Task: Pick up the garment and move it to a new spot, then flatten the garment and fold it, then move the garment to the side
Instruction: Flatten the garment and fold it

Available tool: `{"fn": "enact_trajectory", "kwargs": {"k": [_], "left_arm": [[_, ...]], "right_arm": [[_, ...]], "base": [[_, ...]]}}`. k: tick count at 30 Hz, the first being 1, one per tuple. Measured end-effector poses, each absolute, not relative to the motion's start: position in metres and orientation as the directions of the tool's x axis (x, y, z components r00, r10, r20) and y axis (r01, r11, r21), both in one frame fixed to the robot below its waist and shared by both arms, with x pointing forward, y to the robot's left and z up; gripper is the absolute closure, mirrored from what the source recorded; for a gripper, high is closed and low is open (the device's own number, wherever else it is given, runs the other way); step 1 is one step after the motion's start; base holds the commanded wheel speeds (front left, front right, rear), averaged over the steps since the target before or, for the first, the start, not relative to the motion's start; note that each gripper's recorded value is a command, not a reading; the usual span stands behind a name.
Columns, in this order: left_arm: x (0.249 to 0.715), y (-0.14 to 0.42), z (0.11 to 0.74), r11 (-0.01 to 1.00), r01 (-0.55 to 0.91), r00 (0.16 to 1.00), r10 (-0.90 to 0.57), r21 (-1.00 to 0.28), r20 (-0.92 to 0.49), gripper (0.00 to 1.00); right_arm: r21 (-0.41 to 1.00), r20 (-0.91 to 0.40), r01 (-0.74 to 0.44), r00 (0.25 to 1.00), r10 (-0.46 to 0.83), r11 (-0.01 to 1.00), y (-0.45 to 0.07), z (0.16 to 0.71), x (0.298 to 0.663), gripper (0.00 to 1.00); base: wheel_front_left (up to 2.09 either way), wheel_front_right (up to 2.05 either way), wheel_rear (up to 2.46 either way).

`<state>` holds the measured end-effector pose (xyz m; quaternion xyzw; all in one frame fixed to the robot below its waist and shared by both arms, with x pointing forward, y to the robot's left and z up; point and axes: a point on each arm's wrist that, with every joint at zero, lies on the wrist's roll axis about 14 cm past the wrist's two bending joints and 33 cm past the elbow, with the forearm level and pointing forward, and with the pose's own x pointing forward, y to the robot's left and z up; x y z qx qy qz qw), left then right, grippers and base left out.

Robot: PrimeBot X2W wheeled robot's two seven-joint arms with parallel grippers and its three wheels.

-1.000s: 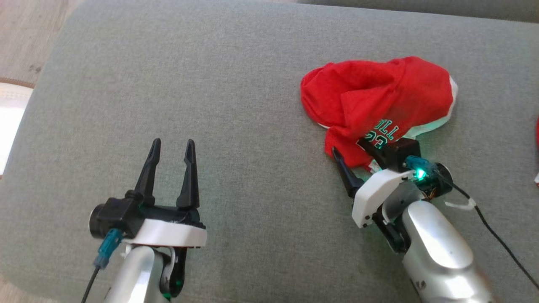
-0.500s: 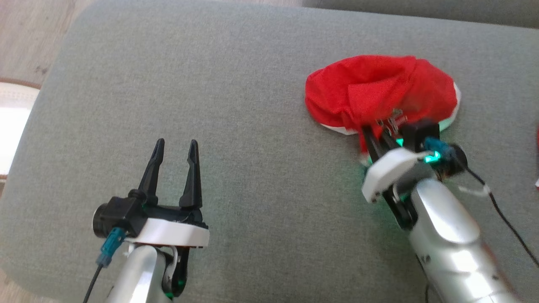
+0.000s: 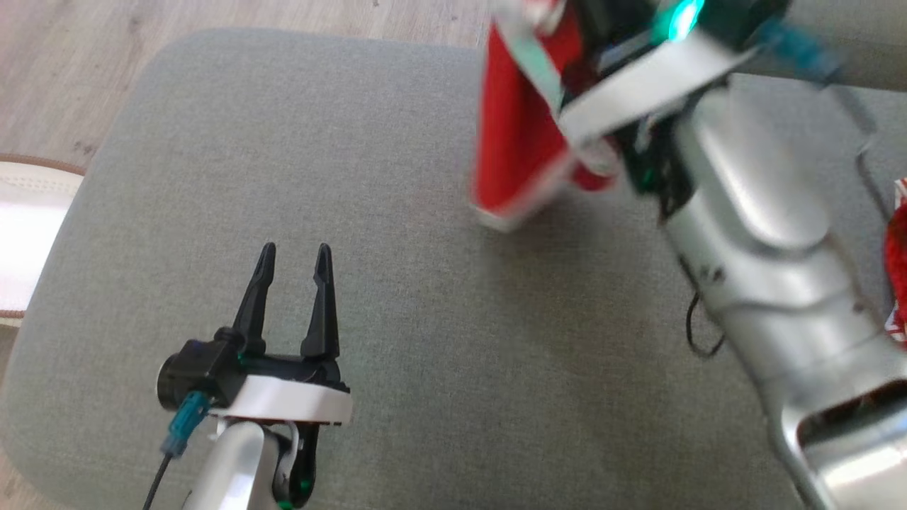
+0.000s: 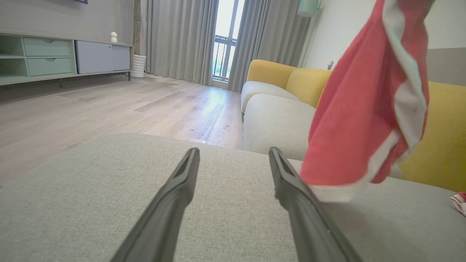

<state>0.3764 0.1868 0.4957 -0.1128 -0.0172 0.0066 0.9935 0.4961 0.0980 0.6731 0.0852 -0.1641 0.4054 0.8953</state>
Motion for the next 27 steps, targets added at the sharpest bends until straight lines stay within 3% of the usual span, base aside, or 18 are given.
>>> {"fn": "enact_trajectory", "kwargs": {"k": [3,7,12,15,17,21,27], "left_arm": [[0.374,0.187,0.495,0.974,-0.013,0.999,0.021,-0.228,0.031,0.0],[0.375,0.185,0.491,0.973,-0.015,1.0,0.021,-0.231,0.022,0.0],[0.383,0.173,0.486,0.972,0.019,1.0,-0.017,-0.236,0.011,0.0],[0.387,0.163,0.484,0.97,0.047,0.999,-0.047,-0.239,0.005,0.0],[0.391,0.158,0.483,0.969,0.062,0.998,-0.063,-0.24,0.003,0.0],[0.398,0.147,0.482,0.966,0.1,0.995,-0.102,-0.237,0.005,0.0],[0.405,0.136,0.48,0.963,0.13,0.991,-0.132,-0.236,0.005,0.0]], "right_arm": [[0.039,0.437,-0.737,0.62,0.651,0.675,0.087,0.704,0.504,1.0],[0.107,0.389,-0.66,0.716,0.579,0.744,0.054,0.68,0.524,1.0],[0.246,0.099,-0.445,0.895,0.434,0.861,-0.025,0.557,0.531,1.0],[0.257,-0.124,-0.268,0.944,0.307,0.929,-0.091,0.476,0.51,1.0],[0.237,-0.238,-0.164,0.946,0.221,0.957,-0.129,0.438,0.492,0.0],[0.222,-0.31,-0.049,0.944,0.118,0.974,-0.166,0.415,0.475,0.0],[0.245,-0.159,-0.058,0.982,0.099,0.968,-0.163,0.455,0.482,0.0]], "base": [[0.0,0.0,0.0],[0.0,0.0,0.0],[0.0,0.0,0.0],[0.0,0.0,0.0],[0.0,0.0,0.0],[0.0,0.0,0.0],[0.0,0.0,0.0]]}}
